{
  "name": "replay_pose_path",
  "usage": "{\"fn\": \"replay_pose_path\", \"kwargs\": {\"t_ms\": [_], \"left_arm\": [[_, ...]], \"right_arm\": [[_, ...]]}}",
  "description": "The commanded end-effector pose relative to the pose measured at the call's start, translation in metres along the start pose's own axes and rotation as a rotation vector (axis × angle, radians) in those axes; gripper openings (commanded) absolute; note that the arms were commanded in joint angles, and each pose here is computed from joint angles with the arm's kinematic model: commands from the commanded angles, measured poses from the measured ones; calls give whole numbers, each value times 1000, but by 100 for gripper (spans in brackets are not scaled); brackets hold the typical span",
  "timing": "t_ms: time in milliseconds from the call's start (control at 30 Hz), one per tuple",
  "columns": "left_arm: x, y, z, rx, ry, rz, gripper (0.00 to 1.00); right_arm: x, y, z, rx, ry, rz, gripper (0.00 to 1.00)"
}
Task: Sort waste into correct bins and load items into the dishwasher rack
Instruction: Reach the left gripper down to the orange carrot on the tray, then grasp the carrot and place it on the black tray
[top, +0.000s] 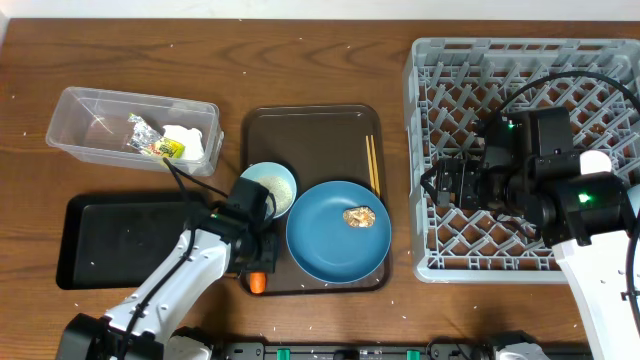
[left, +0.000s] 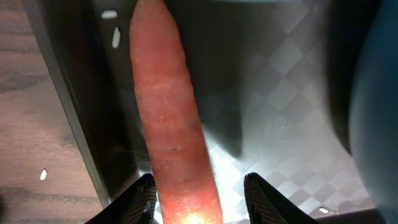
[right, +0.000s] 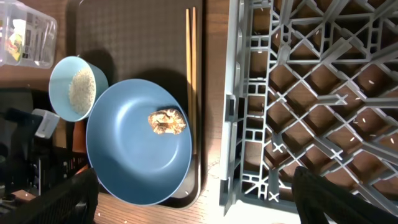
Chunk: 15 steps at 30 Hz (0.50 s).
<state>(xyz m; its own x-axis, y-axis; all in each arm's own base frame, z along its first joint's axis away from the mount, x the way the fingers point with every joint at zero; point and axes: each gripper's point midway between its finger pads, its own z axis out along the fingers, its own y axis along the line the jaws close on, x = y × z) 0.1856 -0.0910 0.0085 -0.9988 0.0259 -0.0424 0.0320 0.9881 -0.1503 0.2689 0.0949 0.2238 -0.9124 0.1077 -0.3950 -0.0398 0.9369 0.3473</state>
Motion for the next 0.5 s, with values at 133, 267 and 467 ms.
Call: {"fn": "replay_pose_path", "kwargs": {"t_ms": [133, 267, 467], "left_arm": [[-6, 2, 8, -7, -43, 16, 43], [-7, 2, 10, -3, -52, 9, 43], [-4, 3, 12, -6, -45, 9, 40]], "right_arm": [[2, 4, 0, -5, 3, 0, 92], [2, 4, 0, -4, 6, 0, 92], [2, 4, 0, -4, 4, 0, 92]]}}
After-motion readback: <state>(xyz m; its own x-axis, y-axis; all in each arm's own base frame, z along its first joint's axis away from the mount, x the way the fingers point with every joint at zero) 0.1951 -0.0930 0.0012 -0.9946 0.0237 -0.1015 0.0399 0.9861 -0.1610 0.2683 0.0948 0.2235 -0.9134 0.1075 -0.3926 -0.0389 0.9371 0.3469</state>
